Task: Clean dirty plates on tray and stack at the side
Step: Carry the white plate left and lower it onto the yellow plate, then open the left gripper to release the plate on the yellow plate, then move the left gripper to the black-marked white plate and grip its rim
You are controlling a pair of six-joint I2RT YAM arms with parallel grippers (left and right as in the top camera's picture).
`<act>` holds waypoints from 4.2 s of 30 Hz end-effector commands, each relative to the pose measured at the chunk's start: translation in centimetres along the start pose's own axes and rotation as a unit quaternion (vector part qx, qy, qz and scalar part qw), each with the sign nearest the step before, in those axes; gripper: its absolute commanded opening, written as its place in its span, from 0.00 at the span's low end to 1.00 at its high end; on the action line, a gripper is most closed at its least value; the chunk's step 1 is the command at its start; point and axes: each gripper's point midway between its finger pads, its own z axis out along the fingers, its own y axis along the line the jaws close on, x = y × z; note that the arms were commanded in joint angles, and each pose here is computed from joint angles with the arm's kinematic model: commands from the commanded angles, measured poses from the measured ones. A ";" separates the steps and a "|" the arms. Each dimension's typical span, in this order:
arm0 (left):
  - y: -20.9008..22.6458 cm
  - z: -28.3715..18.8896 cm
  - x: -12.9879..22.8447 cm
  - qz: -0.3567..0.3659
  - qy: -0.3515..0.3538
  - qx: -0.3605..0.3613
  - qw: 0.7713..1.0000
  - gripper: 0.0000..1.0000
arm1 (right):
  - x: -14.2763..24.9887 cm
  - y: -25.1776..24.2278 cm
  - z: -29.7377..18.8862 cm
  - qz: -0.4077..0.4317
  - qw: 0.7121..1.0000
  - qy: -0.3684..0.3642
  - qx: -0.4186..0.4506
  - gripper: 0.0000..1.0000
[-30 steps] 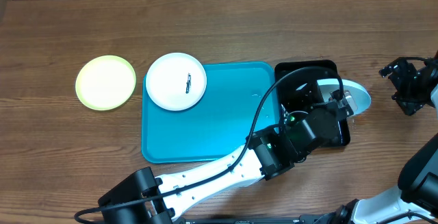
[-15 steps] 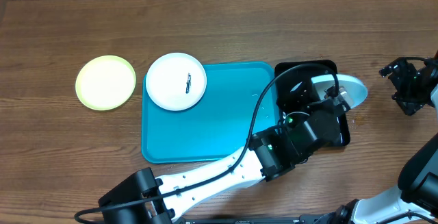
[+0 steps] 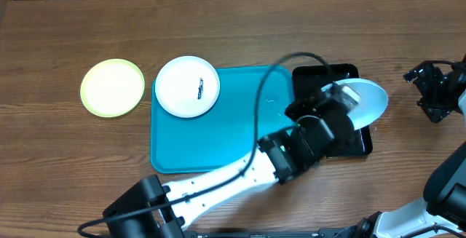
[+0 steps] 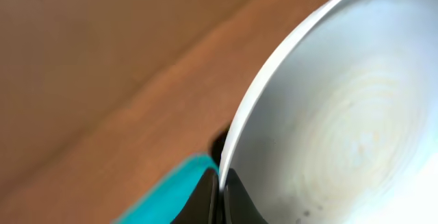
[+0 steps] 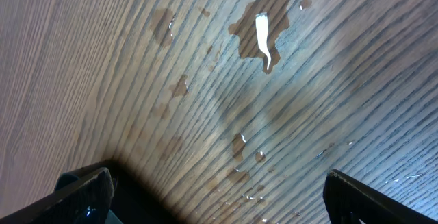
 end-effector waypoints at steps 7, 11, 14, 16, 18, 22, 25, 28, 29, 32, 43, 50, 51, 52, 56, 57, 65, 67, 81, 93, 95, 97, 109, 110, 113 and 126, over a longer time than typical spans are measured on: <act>4.0 4.0 2.5 -0.386 0.123 0.256 0.878 0.04 | -0.8 0.6 -0.7 0.001 1.000 -0.014 -0.008 1.00; 11.3 4.1 3.5 -0.510 0.146 0.320 0.785 0.04 | -0.8 0.6 -0.7 0.001 1.000 -0.014 -0.008 1.00; 17.5 3.8 5.5 -0.560 0.142 0.322 0.750 0.04 | -0.8 0.6 -0.7 0.001 1.000 -0.014 -0.008 1.00; 23.1 3.4 9.4 -0.617 0.156 0.273 0.722 0.04 | -0.8 0.6 -0.7 0.001 1.000 -0.014 -0.008 1.00; 27.1 2.7 13.1 -0.663 0.173 0.216 0.696 0.04 | -0.8 0.6 -0.7 0.001 1.000 -0.014 -0.008 1.00; 34.7 -0.3 21.6 -0.739 0.197 0.066 0.641 0.04 | -0.8 0.6 -0.7 0.001 1.000 -0.014 -0.008 1.00; 38.9 -3.8 27.9 -0.773 0.217 -0.053 0.594 0.04 | -0.8 0.6 -0.7 0.001 1.000 -0.014 -0.008 1.00; 41.8 -7.4 32.8 -0.785 0.231 -0.152 0.554 0.04 | -0.8 0.6 -0.7 0.001 1.000 -0.014 -0.008 1.00; 42.4 -8.4 33.9 -0.787 0.234 -0.176 0.544 0.04 | -0.8 0.6 -0.7 0.001 1.000 -0.014 -0.008 1.00; 43.7 -10.9 36.6 -0.786 0.243 -0.233 0.519 0.04 | -0.8 0.6 -0.7 0.001 1.000 -0.014 -0.008 1.00; 44.9 -13.0 39.3 -0.740 0.272 -0.337 0.515 0.04 | -0.8 0.6 -0.7 0.001 1.000 -0.014 -0.008 1.00; 44.5 -11.7 38.5 -0.726 0.277 -0.333 0.534 0.04 | -0.8 0.6 -0.7 0.001 1.000 -0.014 -0.008 1.00; 44.4 -11.5 38.3 -0.723 0.278 -0.334 0.537 0.04 | -0.8 0.6 -0.7 0.001 1.000 -0.014 -0.008 1.00; 44.4 -11.4 38.3 -0.720 0.279 -0.335 0.540 0.04 | -0.8 0.6 -0.7 0.001 1.000 -0.014 -0.008 1.00; 44.3 -11.1 38.1 -0.706 0.284 -0.348 0.548 0.04 | -0.8 0.6 -0.7 0.001 1.000 -0.014 -0.008 1.00; 44.4 -11.1 38.1 -0.701 0.285 -0.353 0.550 0.04 | -0.8 0.6 -0.7 0.001 1.000 -0.014 -0.008 1.00; 44.5 -11.3 38.6 -0.693 0.287 -0.367 0.550 0.05 | -0.8 0.6 -0.7 0.001 1.000 -0.014 -0.008 1.00; 44.3 -11.1 39.0 -0.693 0.284 -0.368 0.551 0.04 | -0.8 0.6 -0.7 0.001 1.000 -0.014 -0.008 1.00; 43.9 -9.8 39.8 -0.695 0.264 -0.359 0.564 0.08 | -0.8 0.6 -0.7 0.001 1.000 -0.014 -0.008 1.00; 42.1 -6.7 37.2 -0.639 0.285 -0.284 0.656 0.55 | -0.8 0.6 -0.7 0.001 1.000 -0.014 -0.008 1.00; 41.4 -5.8 36.4 -0.620 0.290 -0.259 0.682 0.59 | -0.8 0.6 -0.7 0.001 1.000 -0.014 -0.008 1.00; 40.8 -4.9 35.6 -0.594 0.295 -0.235 0.710 0.61 | -0.8 0.6 -0.7 0.001 1.000 -0.014 -0.008 1.00; 36.1 -1.1 31.7 -0.482 0.316 -0.140 0.805 0.62 | -0.8 0.6 -0.7 0.001 1.000 -0.014 -0.008 1.00; 35.9 -1.0 31.5 -0.477 0.317 -0.136 0.808 0.60 | -0.8 0.6 -0.7 0.001 1.000 -0.014 -0.008 1.00; 35.1 -0.5 30.9 -0.468 0.319 -0.126 0.815 0.52 | -0.8 0.6 -0.7 0.001 1.000 -0.014 -0.008 1.00; 33.3 0.4 31.6 -0.456 0.324 -0.111 0.822 0.48 | -0.8 0.6 -0.7 0.001 1.000 -0.014 -0.008 1.00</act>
